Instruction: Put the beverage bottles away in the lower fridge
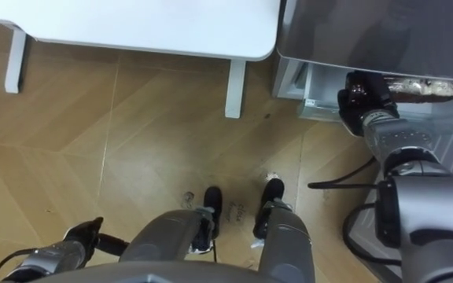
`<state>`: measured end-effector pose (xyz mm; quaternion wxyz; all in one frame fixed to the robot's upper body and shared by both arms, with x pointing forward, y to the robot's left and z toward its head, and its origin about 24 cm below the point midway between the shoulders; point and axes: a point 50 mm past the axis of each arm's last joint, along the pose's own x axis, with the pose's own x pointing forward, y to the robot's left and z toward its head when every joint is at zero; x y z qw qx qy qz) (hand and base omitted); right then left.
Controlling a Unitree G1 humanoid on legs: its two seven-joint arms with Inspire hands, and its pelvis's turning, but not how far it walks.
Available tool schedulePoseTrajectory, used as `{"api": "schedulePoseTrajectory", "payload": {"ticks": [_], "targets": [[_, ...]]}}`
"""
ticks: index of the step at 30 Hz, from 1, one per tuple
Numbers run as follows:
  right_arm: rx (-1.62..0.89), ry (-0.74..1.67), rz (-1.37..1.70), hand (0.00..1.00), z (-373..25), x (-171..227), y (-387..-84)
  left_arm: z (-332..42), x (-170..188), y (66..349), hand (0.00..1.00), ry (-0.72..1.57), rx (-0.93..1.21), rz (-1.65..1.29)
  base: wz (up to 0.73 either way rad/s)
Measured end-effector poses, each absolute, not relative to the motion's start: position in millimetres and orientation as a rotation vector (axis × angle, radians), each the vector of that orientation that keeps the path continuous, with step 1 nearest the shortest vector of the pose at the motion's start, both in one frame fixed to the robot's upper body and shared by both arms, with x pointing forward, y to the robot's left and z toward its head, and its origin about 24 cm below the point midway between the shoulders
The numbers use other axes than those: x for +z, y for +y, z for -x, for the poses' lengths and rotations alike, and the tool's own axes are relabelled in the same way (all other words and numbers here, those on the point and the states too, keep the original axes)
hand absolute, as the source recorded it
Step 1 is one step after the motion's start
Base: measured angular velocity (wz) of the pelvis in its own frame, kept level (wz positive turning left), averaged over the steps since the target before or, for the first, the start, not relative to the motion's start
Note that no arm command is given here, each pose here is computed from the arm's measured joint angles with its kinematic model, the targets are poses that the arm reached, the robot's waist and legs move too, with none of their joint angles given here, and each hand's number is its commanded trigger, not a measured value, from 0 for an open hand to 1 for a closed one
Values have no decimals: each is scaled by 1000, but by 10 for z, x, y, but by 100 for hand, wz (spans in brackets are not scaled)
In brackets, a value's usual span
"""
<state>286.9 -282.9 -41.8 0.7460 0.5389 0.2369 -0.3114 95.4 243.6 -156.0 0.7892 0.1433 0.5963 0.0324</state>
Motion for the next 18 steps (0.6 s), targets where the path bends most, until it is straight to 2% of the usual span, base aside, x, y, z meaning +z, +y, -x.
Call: {"api": "schedulePoseTrajectory", "payload": {"ticks": [3, 4, 5, 18], "targets": [[-697, 529, -1177, 0, -2863, -424, -2831, -958, -1559, 2434, 0, 1282, 69, -309, 0], [-700, 531, -1176, 61, -2862, -425, -2831, -958, -1559, 2435, 0, 1282, 70, -310, 0], [-704, 534, -1176, 100, -2860, -426, -2832, -959, -1558, 2436, 0, 1282, 71, -311, 0], [-726, 529, -1195, 100, -2854, -424, -2849, -953, -1560, 2435, 0, 1284, 65, -326, 0]]}}
